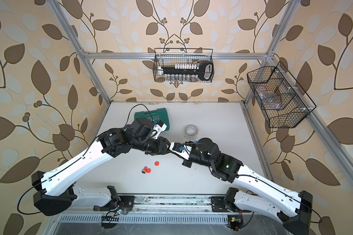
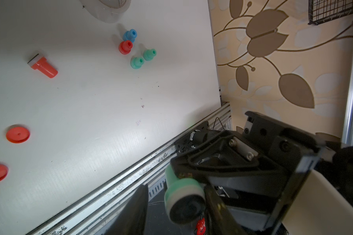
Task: Close the stamp cap
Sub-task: Pick up the stamp from the center of the board, then move the cover to the center of the board.
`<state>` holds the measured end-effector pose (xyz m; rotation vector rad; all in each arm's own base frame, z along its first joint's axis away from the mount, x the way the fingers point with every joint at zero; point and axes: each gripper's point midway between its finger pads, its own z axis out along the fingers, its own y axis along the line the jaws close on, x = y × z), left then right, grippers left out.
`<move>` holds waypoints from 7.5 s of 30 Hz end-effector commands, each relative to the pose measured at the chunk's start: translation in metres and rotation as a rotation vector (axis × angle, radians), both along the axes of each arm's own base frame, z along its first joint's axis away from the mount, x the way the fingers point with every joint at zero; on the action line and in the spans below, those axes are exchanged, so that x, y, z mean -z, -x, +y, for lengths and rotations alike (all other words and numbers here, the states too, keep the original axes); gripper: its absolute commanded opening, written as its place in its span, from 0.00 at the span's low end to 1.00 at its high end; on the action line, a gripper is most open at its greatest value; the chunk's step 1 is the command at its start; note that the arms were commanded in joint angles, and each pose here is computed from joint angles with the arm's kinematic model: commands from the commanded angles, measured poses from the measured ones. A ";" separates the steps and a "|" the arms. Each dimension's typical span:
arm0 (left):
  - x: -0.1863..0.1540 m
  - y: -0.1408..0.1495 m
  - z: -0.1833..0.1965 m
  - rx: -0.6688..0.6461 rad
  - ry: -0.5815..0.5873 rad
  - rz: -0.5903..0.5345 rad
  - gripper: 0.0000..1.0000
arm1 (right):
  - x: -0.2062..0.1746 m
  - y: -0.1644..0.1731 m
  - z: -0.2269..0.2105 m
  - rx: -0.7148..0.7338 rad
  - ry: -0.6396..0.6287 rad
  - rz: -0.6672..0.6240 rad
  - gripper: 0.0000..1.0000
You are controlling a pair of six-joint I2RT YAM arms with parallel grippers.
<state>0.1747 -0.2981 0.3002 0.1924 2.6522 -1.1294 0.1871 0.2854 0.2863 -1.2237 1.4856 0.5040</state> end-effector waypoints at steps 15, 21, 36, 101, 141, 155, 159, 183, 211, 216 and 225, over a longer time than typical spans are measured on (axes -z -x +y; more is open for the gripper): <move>-0.011 -0.001 -0.003 -0.021 0.029 -0.020 0.23 | -0.007 0.000 0.004 -0.006 -0.022 0.011 0.00; -0.042 0.003 -0.002 0.005 0.121 -0.097 0.19 | -0.034 0.005 -0.004 0.005 -0.092 -0.014 0.28; -0.194 0.071 0.007 0.271 0.588 -0.247 0.16 | -0.168 0.067 -0.026 -0.222 -0.506 -0.195 0.38; -0.206 0.075 0.025 0.236 0.576 -0.325 0.53 | -0.222 0.080 -0.011 -0.346 -0.632 -0.181 0.00; 0.177 -0.152 0.127 -0.160 -0.684 0.007 0.03 | -0.025 -0.048 -0.052 0.521 -0.222 0.510 0.00; 0.241 -0.199 0.117 -0.155 -0.697 0.126 0.00 | -0.021 -0.044 -0.063 0.541 -0.227 0.512 0.00; 0.251 -0.203 0.119 -0.154 -0.727 0.140 0.00 | -0.021 -0.042 -0.065 0.542 -0.226 0.512 0.00; 0.281 -0.197 0.124 -0.148 -0.780 0.207 0.00 | -0.023 -0.040 -0.071 0.547 -0.225 0.501 0.00; 0.279 0.009 0.007 0.163 -0.756 0.188 0.00 | -0.033 -0.058 -0.128 0.817 -0.167 0.375 0.00; 0.263 0.006 0.002 0.165 -0.751 0.131 0.00 | -0.034 -0.059 -0.139 0.853 -0.187 0.370 0.00; 0.188 -0.023 -0.001 0.133 -0.710 -0.014 0.04 | -0.022 -0.055 -0.134 0.857 -0.154 0.462 0.00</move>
